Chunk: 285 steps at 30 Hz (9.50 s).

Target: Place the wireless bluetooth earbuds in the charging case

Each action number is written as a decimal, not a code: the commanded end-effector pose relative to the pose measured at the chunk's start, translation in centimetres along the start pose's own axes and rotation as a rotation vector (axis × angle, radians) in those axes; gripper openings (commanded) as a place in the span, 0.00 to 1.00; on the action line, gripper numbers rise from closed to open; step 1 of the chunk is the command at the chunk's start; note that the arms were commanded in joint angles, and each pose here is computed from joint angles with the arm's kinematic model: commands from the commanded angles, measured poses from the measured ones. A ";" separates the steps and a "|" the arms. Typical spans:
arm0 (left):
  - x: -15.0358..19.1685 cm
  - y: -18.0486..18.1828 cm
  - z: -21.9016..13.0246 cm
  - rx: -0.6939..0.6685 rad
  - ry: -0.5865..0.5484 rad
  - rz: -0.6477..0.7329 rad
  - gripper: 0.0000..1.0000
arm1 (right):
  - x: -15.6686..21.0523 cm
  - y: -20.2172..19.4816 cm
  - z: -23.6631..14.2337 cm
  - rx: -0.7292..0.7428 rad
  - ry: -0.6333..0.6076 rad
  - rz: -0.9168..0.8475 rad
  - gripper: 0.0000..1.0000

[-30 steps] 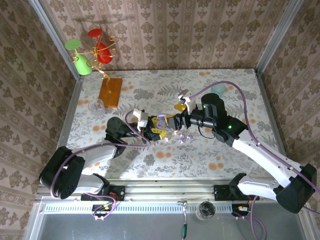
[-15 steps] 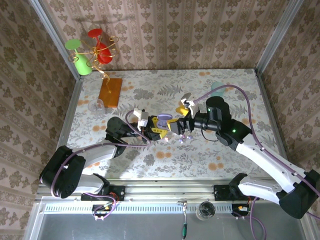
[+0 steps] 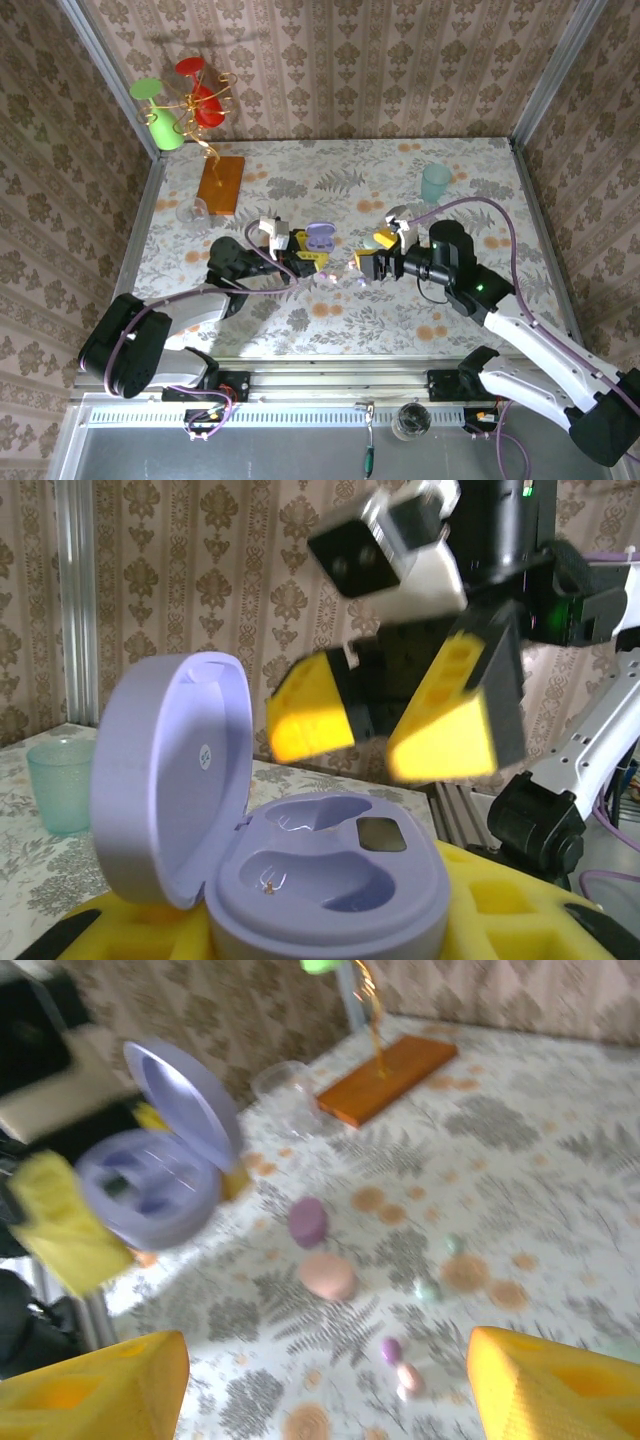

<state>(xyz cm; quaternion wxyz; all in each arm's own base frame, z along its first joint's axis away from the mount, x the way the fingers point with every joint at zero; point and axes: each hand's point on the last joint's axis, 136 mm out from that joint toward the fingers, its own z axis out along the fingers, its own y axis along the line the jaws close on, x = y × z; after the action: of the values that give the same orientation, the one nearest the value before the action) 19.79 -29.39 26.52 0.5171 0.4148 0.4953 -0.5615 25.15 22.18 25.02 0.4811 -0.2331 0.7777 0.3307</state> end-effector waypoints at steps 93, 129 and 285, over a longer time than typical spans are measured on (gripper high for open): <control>-1.4 1.5 -0.5 -0.070 -0.047 0.018 0.26 | 19.6 -12.6 6.2 0.508 0.353 1.157 0.32; 3.4 4.4 -1.0 -0.197 0.122 0.064 0.25 | 12.0 -10.5 2.9 0.435 0.361 0.602 0.23; -2.3 11.4 -11.4 -0.587 -0.095 0.125 0.23 | 17.3 -5.8 10.5 0.765 0.747 0.211 0.42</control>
<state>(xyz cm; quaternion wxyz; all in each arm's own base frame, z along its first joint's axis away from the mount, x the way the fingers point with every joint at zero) 30.79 -18.50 23.35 0.6450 0.2612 0.6064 -0.3847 27.88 27.94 4.77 0.1814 -0.0680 0.9788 0.0671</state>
